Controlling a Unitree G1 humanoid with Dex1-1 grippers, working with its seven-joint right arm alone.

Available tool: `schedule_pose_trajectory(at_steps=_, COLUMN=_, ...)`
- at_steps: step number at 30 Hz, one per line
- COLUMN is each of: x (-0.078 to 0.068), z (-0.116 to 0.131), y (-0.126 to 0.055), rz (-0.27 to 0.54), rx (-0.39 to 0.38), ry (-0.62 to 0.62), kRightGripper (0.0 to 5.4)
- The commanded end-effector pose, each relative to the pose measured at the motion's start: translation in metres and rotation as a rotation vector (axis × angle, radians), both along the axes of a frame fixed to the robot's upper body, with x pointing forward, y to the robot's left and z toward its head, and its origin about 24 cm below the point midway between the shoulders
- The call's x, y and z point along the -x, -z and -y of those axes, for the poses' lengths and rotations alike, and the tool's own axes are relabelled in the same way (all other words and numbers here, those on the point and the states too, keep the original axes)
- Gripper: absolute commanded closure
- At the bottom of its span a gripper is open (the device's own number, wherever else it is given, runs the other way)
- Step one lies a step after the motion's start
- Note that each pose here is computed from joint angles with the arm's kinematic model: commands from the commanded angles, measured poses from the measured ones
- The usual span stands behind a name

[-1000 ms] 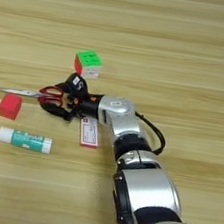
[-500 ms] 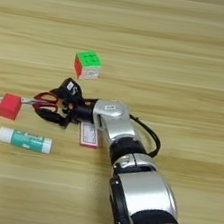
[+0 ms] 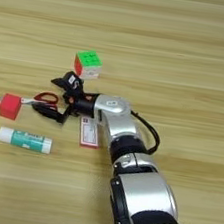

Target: Move the objects on the table

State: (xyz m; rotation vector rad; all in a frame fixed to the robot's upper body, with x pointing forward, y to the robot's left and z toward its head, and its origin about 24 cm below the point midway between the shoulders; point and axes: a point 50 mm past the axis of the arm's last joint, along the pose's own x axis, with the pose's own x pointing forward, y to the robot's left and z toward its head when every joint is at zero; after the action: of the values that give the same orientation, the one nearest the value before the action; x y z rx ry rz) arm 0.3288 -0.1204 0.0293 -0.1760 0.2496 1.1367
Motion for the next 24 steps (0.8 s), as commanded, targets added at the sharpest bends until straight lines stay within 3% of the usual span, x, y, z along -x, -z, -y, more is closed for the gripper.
schedule_pose_trajectory(at_steps=1, x=-0.021, z=-0.001, y=-0.05, rz=0.2, rx=-0.069, ry=0.015, kRightGripper=0.02)
schedule_pose_trajectory(at_steps=8, x=-0.025, z=0.002, y=-0.073, rz=0.29, rx=-0.141, ry=0.044, kRightGripper=0.02)
schedule_pose_trajectory(at_steps=17, x=-0.033, z=0.012, y=-0.119, rz=0.439, rx=-0.325, ry=0.165, kRightGripper=0.02)
schedule_pose_trajectory(at_steps=21, x=-0.036, z=0.015, y=-0.131, rz=0.476, rx=-0.367, ry=0.231, kRightGripper=0.02)
schedule_pose_trajectory(at_steps=24, x=-0.041, z=0.02, y=-0.137, rz=0.499, rx=-0.357, ry=0.309, kRightGripper=0.02)
